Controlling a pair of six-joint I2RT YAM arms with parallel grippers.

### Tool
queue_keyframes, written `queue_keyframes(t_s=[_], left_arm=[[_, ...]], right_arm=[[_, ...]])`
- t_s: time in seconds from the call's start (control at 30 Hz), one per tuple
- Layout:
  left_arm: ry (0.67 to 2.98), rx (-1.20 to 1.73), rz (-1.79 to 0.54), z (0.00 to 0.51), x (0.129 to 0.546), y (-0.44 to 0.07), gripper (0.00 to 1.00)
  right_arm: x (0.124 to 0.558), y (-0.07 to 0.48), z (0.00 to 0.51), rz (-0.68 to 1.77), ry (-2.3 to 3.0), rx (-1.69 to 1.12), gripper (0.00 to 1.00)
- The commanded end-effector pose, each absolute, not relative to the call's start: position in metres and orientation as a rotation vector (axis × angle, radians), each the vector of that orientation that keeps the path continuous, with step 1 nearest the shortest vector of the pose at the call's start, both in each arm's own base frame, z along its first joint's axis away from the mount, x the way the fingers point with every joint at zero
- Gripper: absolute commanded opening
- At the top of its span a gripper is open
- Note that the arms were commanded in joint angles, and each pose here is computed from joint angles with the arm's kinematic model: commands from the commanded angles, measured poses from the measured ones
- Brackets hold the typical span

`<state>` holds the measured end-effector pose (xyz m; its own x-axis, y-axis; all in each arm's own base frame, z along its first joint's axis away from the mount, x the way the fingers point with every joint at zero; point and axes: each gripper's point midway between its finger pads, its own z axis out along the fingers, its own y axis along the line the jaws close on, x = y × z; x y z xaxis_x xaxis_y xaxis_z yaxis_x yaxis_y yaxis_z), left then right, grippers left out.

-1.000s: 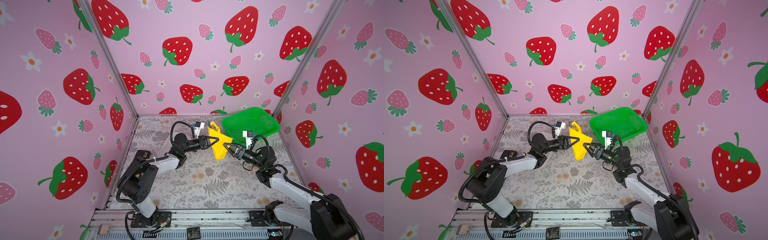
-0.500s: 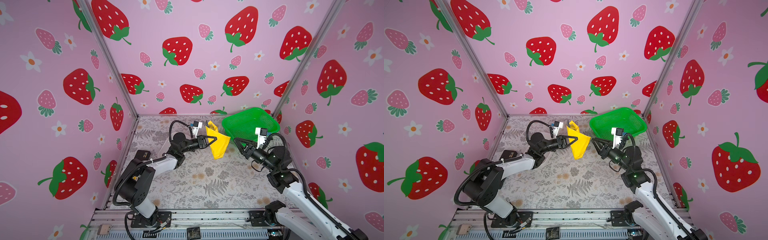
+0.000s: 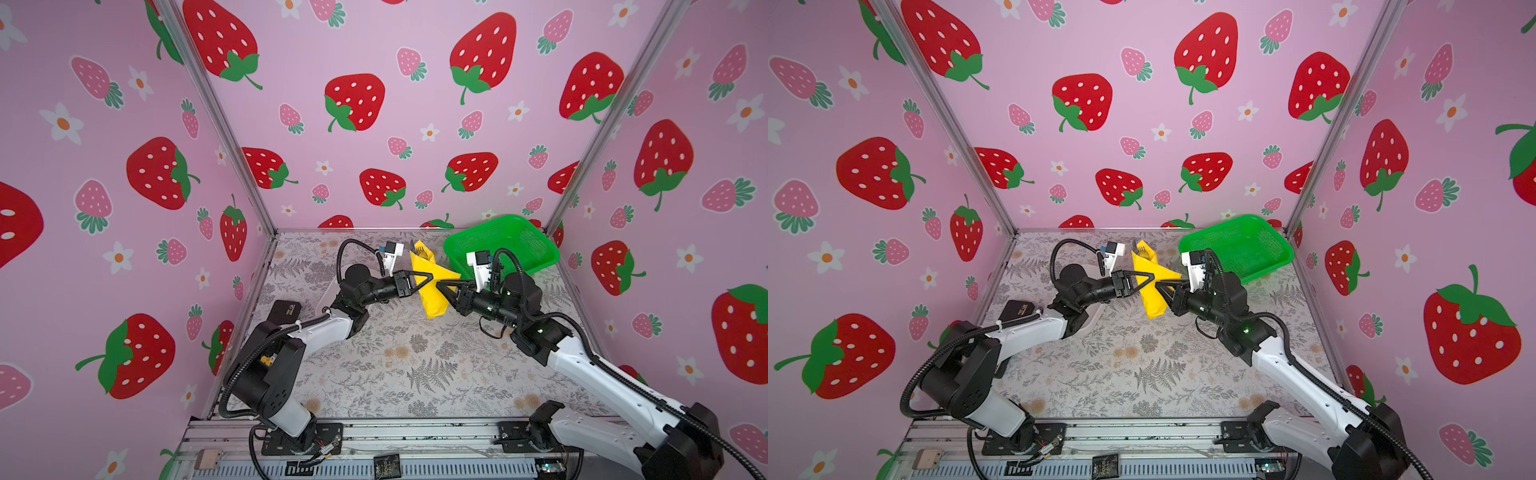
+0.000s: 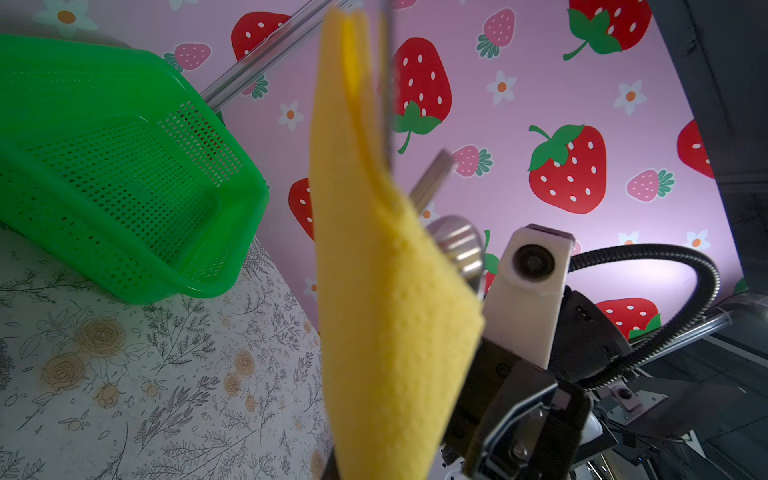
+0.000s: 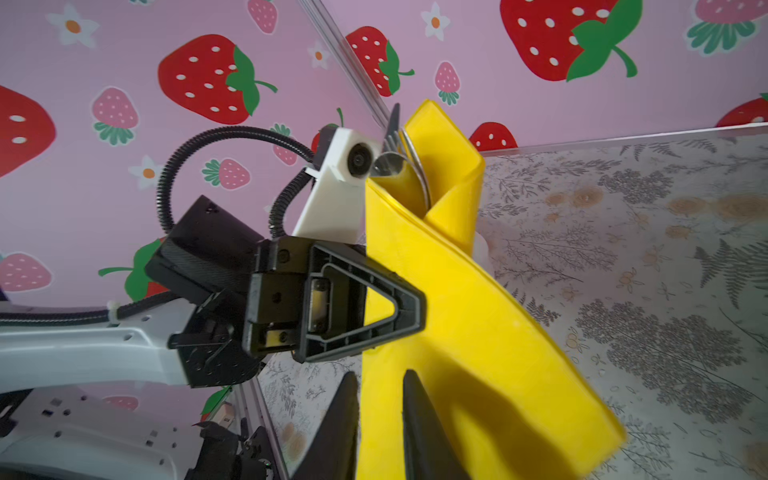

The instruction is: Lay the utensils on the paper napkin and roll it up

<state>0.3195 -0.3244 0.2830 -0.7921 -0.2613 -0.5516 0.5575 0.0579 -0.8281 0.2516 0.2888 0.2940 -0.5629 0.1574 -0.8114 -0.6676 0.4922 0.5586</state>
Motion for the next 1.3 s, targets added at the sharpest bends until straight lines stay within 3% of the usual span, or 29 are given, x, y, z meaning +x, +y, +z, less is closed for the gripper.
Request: queue_keyframes(t_s=[0.0, 0.53, 1.27], left_arm=[[1.643, 0.344, -1.801, 0.314, 0.314, -0.32, 0.0], [1.629, 0.353, -1.821, 0.32, 0.311, -0.319, 0.0], [1.598, 0.401, -1.885, 0.332, 0.3, -0.322, 0.0]], right_arm=[[0.262, 0.284, 0.286, 1.079, 1.898, -0.401, 0.24], [0.252, 0.289, 0.264, 1.159, 1.937, -0.442, 0.36], [0.235, 0.297, 0.258, 1.464, 1.853, -0.567, 0.37]])
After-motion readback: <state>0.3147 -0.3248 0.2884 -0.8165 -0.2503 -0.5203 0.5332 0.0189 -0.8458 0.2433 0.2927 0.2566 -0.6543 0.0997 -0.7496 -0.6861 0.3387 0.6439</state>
